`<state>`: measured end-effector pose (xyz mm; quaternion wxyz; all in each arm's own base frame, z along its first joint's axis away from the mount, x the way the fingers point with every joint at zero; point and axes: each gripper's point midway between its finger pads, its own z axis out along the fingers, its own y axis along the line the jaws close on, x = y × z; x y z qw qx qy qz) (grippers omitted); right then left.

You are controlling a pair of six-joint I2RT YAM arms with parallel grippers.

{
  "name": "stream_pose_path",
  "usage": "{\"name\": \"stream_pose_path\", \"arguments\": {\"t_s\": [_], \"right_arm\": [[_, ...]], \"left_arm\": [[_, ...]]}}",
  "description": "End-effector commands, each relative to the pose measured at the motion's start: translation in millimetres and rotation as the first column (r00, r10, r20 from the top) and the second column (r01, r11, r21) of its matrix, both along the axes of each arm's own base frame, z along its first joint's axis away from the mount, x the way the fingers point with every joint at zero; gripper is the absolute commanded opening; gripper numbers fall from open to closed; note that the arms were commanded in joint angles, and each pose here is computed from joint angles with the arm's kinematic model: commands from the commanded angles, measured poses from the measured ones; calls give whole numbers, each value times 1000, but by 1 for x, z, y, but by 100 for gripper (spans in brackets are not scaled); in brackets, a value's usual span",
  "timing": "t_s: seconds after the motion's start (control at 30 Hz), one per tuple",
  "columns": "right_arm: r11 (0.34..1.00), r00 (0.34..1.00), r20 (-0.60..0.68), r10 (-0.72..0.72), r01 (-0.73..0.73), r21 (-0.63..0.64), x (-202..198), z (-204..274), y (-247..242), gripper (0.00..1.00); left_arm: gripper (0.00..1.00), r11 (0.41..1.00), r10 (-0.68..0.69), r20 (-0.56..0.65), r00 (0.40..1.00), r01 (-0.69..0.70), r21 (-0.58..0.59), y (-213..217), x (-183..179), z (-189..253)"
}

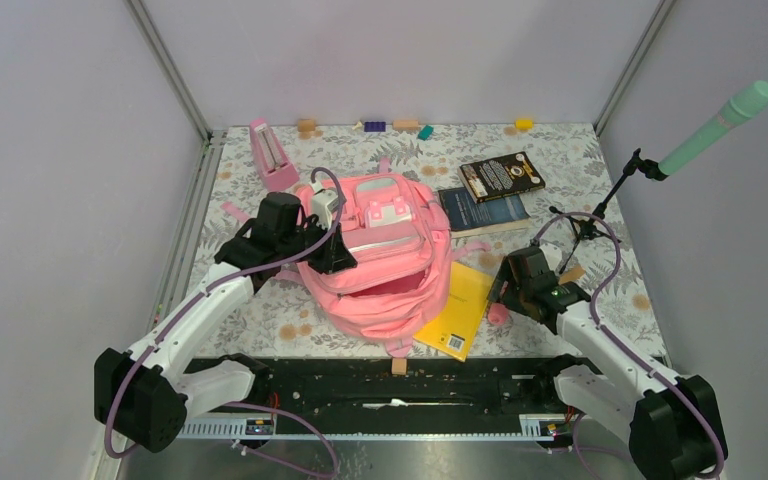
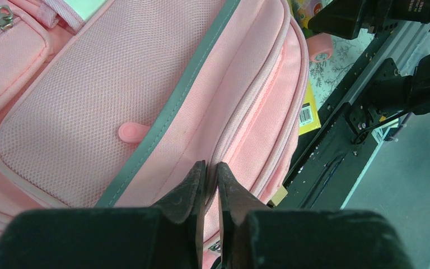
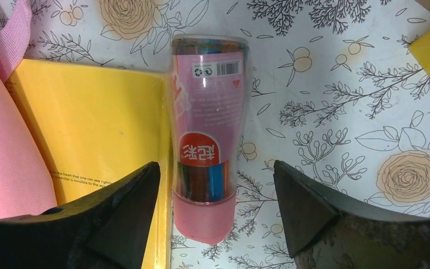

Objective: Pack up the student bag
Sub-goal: Pick up the stationery from the center of the board.

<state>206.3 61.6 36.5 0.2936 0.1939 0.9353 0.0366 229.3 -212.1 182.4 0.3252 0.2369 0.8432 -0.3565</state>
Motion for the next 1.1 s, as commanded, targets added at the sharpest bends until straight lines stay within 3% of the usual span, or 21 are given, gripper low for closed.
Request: {"name": "stream_pose_path", "arguments": {"t_s": [0.0, 0.67, 1.07], "right_arm": [[1000, 1000, 4, -19, 19, -5, 2, -3, -2, 81], [1000, 994, -105, 7, -10, -28, 0, -16, 2, 67], [1000, 997, -74, 11, -12, -21, 0, -12, 1, 29]], "left_arm": [[0, 999, 8, 106, 994, -3, -49, -3, 10, 28], [0, 999, 10, 100, 995, -6, -46, -2, 10, 26], [0, 999, 10, 101, 995, -6, -45, -2, 10, 26]]}}
